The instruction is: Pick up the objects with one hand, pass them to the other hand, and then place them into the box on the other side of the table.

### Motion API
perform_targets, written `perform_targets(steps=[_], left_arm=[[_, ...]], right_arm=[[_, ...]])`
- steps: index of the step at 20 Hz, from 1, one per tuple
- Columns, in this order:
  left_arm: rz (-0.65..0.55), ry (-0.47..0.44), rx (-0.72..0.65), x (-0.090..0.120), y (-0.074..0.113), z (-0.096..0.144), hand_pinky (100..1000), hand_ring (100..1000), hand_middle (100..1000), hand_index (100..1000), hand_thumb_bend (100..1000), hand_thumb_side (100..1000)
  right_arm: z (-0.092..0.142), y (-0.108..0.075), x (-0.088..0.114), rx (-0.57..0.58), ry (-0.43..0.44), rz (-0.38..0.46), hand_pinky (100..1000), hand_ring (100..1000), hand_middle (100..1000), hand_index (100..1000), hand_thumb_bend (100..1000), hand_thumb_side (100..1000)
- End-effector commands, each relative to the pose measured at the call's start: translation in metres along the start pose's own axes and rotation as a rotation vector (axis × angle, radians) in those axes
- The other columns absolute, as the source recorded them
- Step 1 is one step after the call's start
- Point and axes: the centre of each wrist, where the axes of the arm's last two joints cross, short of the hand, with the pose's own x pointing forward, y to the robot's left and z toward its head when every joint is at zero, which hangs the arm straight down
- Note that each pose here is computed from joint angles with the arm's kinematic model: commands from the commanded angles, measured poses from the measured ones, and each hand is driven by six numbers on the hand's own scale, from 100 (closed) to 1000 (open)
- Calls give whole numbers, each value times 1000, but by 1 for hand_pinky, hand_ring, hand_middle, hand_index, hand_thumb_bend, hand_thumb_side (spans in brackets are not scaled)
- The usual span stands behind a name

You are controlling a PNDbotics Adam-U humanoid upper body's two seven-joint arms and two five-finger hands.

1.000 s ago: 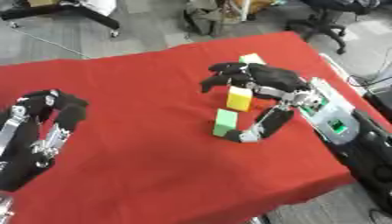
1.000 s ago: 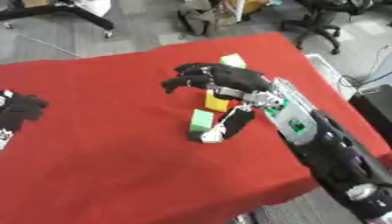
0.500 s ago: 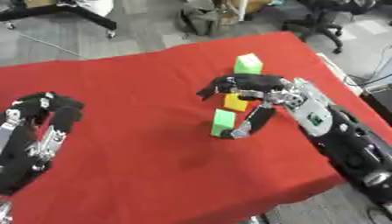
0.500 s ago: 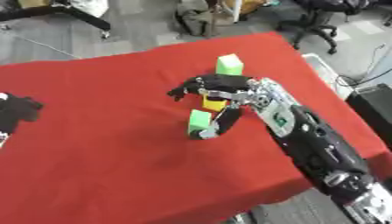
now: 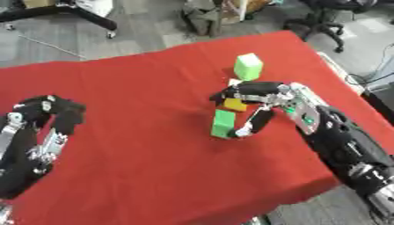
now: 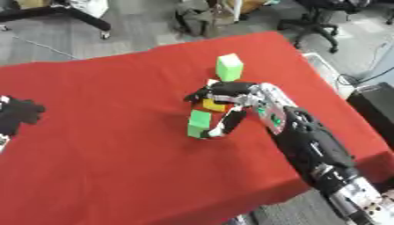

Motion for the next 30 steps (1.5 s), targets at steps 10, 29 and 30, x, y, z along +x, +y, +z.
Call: perform_targets(steps=[10, 29, 30], left_arm=[[-9, -19, 8, 6, 0, -2, 911, 691, 502, 532, 254, 688], [-43, 46, 129, 4, 19, 0, 908, 685, 498, 529, 255, 694], [-42, 50, 134, 5, 20, 0, 908, 685, 498, 529, 255, 694]], right_arm=[[-6, -7, -3, -100, 63, 117, 836, 720, 537, 843, 362, 385], [-24, -67, 79, -580, -400, 238, 794, 700, 461, 768, 289, 272], [-24, -69, 85, -595, -420, 236, 794, 700, 461, 768, 289, 272]])
